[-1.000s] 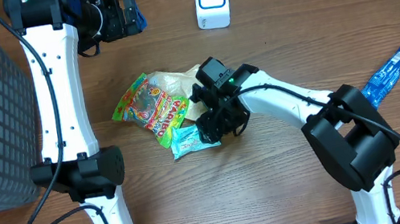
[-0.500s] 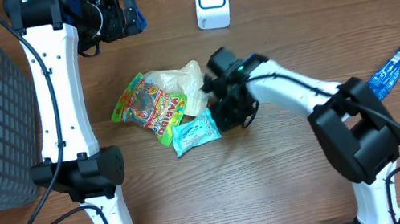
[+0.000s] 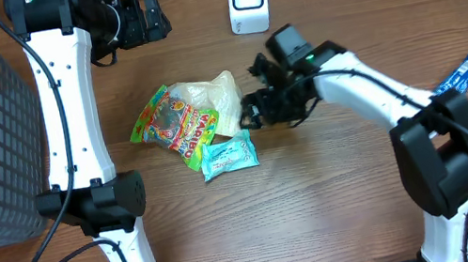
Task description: Scan the item barcode
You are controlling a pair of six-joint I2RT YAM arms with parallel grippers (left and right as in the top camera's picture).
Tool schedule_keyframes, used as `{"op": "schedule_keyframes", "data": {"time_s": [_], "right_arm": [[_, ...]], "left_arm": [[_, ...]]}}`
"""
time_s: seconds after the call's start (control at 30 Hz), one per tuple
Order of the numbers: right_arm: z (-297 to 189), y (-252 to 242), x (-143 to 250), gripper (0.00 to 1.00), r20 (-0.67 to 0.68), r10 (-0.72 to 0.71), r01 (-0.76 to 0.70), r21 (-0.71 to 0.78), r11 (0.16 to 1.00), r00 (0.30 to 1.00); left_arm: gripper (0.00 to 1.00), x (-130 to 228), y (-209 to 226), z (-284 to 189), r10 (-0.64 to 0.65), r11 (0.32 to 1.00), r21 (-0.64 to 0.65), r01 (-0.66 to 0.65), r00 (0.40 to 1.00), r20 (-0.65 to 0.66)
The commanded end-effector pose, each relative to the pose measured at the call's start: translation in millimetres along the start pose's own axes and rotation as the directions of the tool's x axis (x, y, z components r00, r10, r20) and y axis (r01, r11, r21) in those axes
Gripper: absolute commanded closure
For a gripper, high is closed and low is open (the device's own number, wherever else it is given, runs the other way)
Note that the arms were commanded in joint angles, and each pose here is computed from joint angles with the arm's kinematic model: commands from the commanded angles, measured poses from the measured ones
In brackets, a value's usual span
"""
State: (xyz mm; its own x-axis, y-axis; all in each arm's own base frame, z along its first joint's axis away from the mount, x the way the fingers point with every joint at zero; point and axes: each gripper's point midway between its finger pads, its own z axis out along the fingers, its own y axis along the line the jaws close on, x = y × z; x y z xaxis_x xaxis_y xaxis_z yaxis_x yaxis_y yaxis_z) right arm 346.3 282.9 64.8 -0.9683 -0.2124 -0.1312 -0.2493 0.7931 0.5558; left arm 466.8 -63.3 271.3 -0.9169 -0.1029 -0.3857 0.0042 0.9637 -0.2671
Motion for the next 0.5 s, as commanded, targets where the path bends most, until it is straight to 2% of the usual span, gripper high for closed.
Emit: {"op": "schedule_keyframes", "data": {"time_s": [0.0, 0.2, 0.37, 0.47], "right_arm": [[6.4, 17.4, -4.4, 0.13, 0.05, 0.166, -0.169, 0.056, 0.984, 0.985], [28.0, 8.5, 9.0, 0.15, 0.021, 0.255, -0.255, 0.121, 0.959, 0.967], [45.1, 9.2, 14.5, 0.26, -0.024, 0.304, -0.301, 0.094, 0.949, 0.952], [56.4, 9.2, 19.1, 0.27, -0.04, 0.334, -0.329, 0.1, 0.939, 0.942]], "left_arm": [[0.0, 0.1, -5.8, -11.7, 0.006, 1.0, 0.005, -0.006, 1.0, 0.024], [0.0, 0.1, -5.8, -11.7, 0.006, 1.0, 0.005, -0.006, 1.0, 0.024], [0.0, 0.1, -5.7, -11.7, 0.006, 1.0, 0.005, -0.006, 1.0, 0.024], [0.0, 0.1, -5.7, -11.7, 0.006, 1.0, 0.005, -0.006, 1.0, 0.024]]}}
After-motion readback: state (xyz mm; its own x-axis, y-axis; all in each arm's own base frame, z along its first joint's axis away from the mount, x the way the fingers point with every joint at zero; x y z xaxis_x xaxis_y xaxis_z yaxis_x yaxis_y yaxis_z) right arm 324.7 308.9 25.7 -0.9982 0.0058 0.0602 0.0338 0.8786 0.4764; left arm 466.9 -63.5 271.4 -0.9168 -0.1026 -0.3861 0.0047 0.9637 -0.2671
